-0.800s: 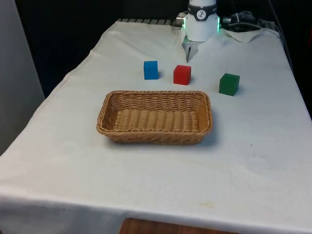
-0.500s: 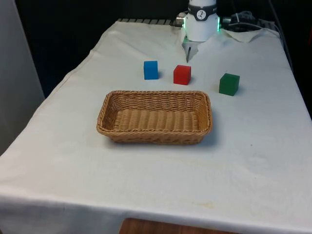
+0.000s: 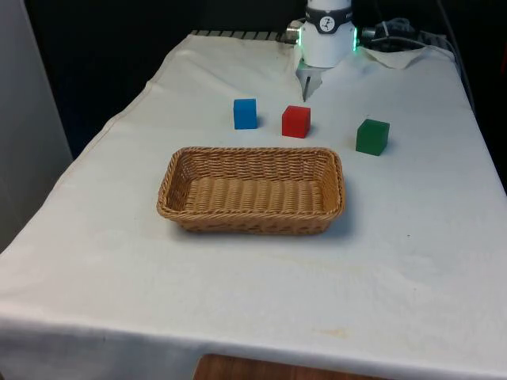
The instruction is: Pick up the blue cube and place it into the basket.
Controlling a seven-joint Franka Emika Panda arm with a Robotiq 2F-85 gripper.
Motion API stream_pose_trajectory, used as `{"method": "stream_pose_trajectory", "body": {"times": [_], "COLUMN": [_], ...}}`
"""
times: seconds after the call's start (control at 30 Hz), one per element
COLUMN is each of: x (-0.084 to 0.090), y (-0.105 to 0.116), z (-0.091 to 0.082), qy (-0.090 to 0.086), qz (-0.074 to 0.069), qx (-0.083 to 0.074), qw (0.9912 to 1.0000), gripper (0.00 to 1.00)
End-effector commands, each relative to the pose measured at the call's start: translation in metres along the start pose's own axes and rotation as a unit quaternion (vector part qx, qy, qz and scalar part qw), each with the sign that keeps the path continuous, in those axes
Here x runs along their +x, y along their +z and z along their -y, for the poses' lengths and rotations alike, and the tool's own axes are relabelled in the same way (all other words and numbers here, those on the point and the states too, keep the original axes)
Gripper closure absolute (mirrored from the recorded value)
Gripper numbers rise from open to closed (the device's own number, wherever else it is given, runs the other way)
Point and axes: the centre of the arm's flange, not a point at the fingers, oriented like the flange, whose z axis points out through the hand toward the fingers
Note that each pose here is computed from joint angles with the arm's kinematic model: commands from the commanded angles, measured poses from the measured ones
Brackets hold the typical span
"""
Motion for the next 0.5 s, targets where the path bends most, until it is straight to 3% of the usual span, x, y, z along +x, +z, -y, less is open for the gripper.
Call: {"method": "stream_pose_trajectory", "body": {"times": [0.0,0.07,0.1,0.27,0.37,0.4,0.47], "x": [-0.005,-0.013,-0.012,-0.029,-0.031,-0.038,-0.044], "y": [0.000,0.000,0.002,0.002,0.003,0.003,0.004], "z": [-0.002,-0.006,-0.004,-0.011,-0.012,-0.015,-0.018], "qy": [-0.001,-0.001,-0.001,-0.003,-0.002,-0.003,-0.004], "qz": [-0.007,-0.010,-0.003,-0.015,-0.008,-0.017,-0.018], "qx": [-0.003,-0.003,-0.001,-0.003,0.001,-0.002,-0.002], "qw": [0.99997,0.99995,0.99999,0.99988,0.99996,0.99985,0.99982], "gripper": [0.00,0.00,0.00,0.00,0.00,0.00,0.00]}}
